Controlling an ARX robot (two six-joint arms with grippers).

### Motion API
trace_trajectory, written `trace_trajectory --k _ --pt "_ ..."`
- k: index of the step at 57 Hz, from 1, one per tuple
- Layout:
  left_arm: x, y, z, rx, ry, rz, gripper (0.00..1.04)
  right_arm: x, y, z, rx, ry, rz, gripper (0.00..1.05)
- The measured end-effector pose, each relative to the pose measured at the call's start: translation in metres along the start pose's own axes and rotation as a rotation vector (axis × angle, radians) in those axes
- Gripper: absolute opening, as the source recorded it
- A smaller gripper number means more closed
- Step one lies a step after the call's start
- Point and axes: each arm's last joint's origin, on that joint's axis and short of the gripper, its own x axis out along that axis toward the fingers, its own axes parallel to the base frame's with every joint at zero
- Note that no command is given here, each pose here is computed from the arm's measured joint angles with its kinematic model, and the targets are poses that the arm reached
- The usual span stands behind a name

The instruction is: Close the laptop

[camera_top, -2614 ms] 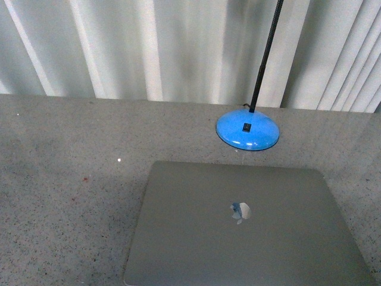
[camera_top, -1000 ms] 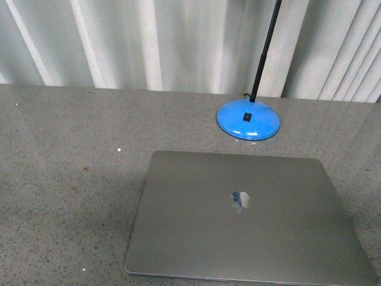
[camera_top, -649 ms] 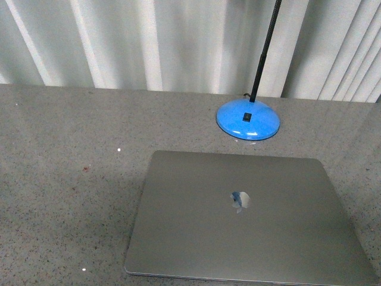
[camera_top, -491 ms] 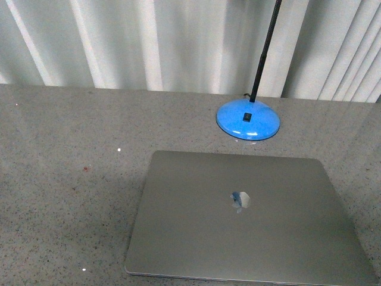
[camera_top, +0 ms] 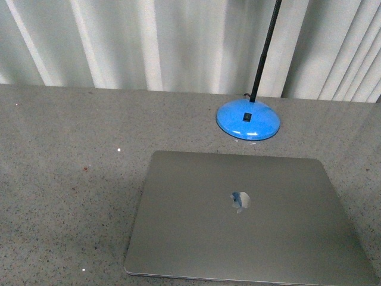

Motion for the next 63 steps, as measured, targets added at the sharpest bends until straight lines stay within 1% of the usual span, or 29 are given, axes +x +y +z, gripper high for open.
trace_trajectory --k 4,5,12,13,14,24,25,26,30,63 --pt "0.0 0.0 0.0 0.0 0.0 0.0 0.37 0.0 0.0 0.0 0.0 0.0 0.0 0.36" --pt "0.0 0.0 0.0 0.0 0.0 0.0 0.39 0.0 0.0 0.0 0.0 0.0 0.0 0.4" --pt "0.0 0.0 0.0 0.0 0.0 0.0 0.62 0.0 0.0 0.0 0.0 0.0 0.0 0.61" --pt "0.0 0.0 0.0 0.0 0.0 0.0 0.64 0.0 0.0 0.0 0.0 0.0 0.0 0.65" --pt "0.0 0.0 0.0 0.0 0.0 0.0 0.67 0.0 0.0 0.0 0.0 0.0 0.0 0.66" --pt "-0.0001 0.0 0.0001 0.0 -0.001 0.0 0.97 0.0 0.0 0.0 0.0 0.0 0.0 0.96" --pt "-0.0001 0.0 0.0001 0.0 -0.001 0.0 0.99 0.0 0.0 0.0 0.0 0.0 0.0 0.99" --pt "-0.0001 0.0 0.0001 0.002 -0.001 0.0 1.0 0.0 0.0 0.0 0.0 0.0 0.0 0.99" --pt "-0.0001 0.0 0.0001 0.002 -0.001 0.0 0.97 0.0 0.0 0.0 0.0 0.0 0.0 0.97" --pt "-0.0001 0.0 0.0001 0.002 -0.001 0.0 0.98 0.0 0.0 0.0 0.0 0.0 0.0 0.97"
